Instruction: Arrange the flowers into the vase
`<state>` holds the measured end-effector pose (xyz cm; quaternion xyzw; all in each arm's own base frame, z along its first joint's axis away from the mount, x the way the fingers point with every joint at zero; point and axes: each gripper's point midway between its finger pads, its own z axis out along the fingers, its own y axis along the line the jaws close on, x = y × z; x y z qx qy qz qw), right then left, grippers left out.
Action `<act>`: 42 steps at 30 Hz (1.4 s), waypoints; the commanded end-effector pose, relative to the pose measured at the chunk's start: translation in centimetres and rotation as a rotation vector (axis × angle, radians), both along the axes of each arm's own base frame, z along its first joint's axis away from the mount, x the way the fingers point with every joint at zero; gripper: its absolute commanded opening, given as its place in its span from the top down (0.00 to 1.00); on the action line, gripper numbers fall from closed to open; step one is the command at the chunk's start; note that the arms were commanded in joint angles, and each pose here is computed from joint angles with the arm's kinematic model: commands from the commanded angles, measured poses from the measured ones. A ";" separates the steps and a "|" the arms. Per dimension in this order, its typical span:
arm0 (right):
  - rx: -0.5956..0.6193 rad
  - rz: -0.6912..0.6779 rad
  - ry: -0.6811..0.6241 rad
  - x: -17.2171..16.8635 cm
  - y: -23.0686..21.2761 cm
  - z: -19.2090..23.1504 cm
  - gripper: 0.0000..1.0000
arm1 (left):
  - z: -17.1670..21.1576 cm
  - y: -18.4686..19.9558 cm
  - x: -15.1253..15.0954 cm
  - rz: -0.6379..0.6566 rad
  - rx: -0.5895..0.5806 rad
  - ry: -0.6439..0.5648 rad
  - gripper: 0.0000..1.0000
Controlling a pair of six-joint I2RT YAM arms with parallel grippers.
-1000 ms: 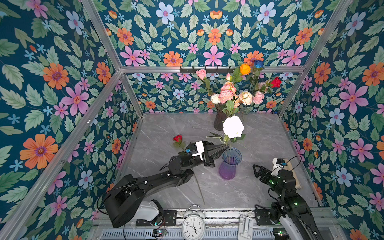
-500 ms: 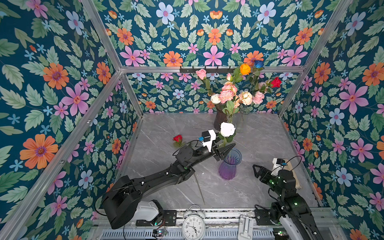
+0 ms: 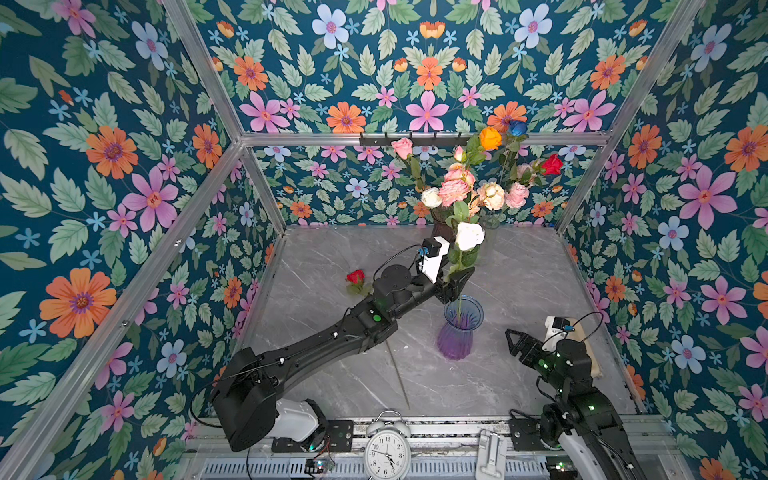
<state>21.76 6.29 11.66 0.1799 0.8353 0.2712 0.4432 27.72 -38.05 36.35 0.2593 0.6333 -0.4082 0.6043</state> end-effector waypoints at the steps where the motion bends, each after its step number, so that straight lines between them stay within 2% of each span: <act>1: 0.001 -0.005 -0.014 0.1 -0.1 0.3 0.11 | -2.5 0.8 1.8 0.104 0.099 0.131 0.29; 12: 0.002 -0.003 -0.015 0.1 0.0 0.4 0.11 | -1.8 2.7 2.2 0.190 0.124 0.160 0.27; 17: 0.002 -0.001 -0.015 0.1 0.0 0.3 0.11 | -2.9 4.2 2.8 0.271 0.163 0.203 0.22; 27: 0.003 0.000 -0.018 0.2 0.0 0.4 0.11 | -2.3 8.9 2.0 0.330 0.053 0.193 0.19; 33: 0.002 -0.002 -0.017 0.2 0.0 0.3 0.11 | -1.4 9.7 1.4 0.265 -0.025 0.191 0.18; 40: 0.002 -0.002 -0.015 0.2 0.0 0.3 0.11 | 0.2 7.2 1.2 0.159 -0.045 0.194 0.16; 42: 0.002 -0.001 -0.015 0.2 0.0 0.3 0.11 | 0.8 6.2 1.2 0.118 -0.049 0.196 0.12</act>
